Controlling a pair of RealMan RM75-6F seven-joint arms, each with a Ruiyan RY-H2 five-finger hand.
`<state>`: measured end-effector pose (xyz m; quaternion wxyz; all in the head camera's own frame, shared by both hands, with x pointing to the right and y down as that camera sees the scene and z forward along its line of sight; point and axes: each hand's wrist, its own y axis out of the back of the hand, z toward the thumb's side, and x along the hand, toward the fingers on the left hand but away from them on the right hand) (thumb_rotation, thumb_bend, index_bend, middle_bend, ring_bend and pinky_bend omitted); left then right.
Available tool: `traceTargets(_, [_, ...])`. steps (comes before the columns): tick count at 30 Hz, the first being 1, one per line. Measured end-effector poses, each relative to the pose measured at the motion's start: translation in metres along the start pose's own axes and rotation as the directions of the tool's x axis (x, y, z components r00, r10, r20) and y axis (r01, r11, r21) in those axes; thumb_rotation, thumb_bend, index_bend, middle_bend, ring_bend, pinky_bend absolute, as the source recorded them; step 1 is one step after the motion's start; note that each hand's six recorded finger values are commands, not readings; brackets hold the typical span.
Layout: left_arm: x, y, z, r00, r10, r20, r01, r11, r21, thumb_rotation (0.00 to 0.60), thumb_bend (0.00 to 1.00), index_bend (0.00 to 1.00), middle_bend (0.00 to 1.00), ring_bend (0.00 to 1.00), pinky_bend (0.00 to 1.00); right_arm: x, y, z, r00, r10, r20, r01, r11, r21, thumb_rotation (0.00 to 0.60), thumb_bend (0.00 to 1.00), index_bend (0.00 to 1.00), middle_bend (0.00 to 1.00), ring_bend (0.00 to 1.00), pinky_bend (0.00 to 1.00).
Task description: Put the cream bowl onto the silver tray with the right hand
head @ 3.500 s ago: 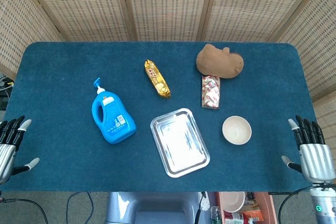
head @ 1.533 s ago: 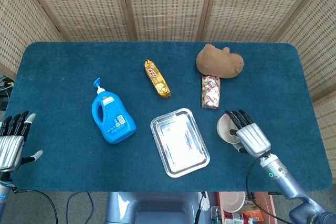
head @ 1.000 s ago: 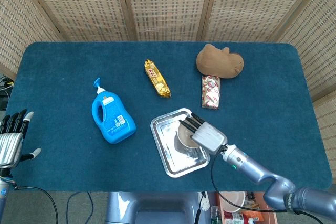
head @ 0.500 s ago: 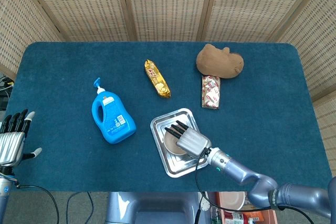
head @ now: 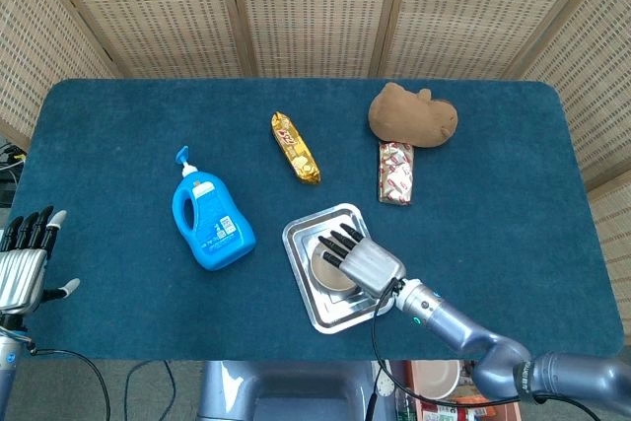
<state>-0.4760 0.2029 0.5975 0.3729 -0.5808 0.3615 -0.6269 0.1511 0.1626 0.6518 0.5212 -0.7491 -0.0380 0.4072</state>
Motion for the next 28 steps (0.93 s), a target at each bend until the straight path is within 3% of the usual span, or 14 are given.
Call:
traceTargets(6, [-0.002, 0.002, 0.001, 1.000, 0.004, 0.011, -0.004, 1.000, -0.010, 0.600, 0.00, 0.00, 0.00, 0.00, 0.00, 0.031, 0.008, -0.037, 0.992, -0.056, 0.109, 0.052, 0.998, 0.036, 0.600, 0.00, 0.00, 0.00, 0.00, 0.00])
traceTargets(12, [-0.008, 0.004, 0.006, 0.999, 0.014, 0.038, -0.014, 1.000, -0.017, 0.600, 0.00, 0.00, 0.00, 0.00, 0.00, 0.078, -0.005, -0.090, 0.960, -0.078, 0.270, 0.074, 0.997, 0.025, 0.600, 0.00, 0.00, 0.00, 0.00, 0.00])
traceTargets(15, [-0.011, 0.006, 0.008, 0.999, 0.022, 0.048, -0.021, 1.000, -0.018, 0.600, 0.00, 0.00, 0.00, 0.00, 0.00, 0.102, -0.013, -0.108, 0.928, -0.101, 0.358, 0.120, 0.992, -0.030, 0.600, 0.00, 0.00, 0.00, 0.00, 0.00])
traceTargets(18, [-0.013, 0.008, 0.009, 0.998, 0.034, 0.055, -0.034, 0.999, -0.008, 0.600, 0.00, 0.00, 0.00, 0.00, 0.00, 0.129, -0.020, -0.119, 0.883, -0.141, 0.448, 0.198, 0.977, -0.082, 0.600, 0.00, 0.00, 0.00, 0.00, 0.00])
traceTargets(22, [-0.018, 0.010, 0.012, 0.996, 0.046, 0.073, -0.046, 0.999, -0.007, 0.600, 0.00, 0.00, 0.00, 0.00, 0.00, 0.170, -0.031, -0.121, 0.806, -0.194, 0.559, 0.309, 0.944, -0.118, 0.600, 0.00, 0.00, 0.00, 0.00, 0.00])
traceTargets(25, [-0.022, 0.012, 0.013, 0.995, 0.050, 0.082, -0.049, 0.999, -0.014, 0.600, 0.00, 0.00, 0.00, 0.00, 0.00, 0.194, -0.041, -0.114, 0.762, -0.213, 0.612, 0.367, 0.920, -0.136, 0.600, 0.00, 0.00, 0.00, 0.00, 0.00])
traceTargets(28, [-0.024, 0.014, 0.013, 0.995, 0.054, 0.087, -0.052, 0.998, -0.021, 0.600, 0.00, 0.00, 0.00, 0.00, 0.00, 0.206, -0.047, -0.106, 0.743, -0.226, 0.630, 0.400, 0.905, -0.146, 0.600, 0.00, 0.00, 0.00, 0.00, 0.00])
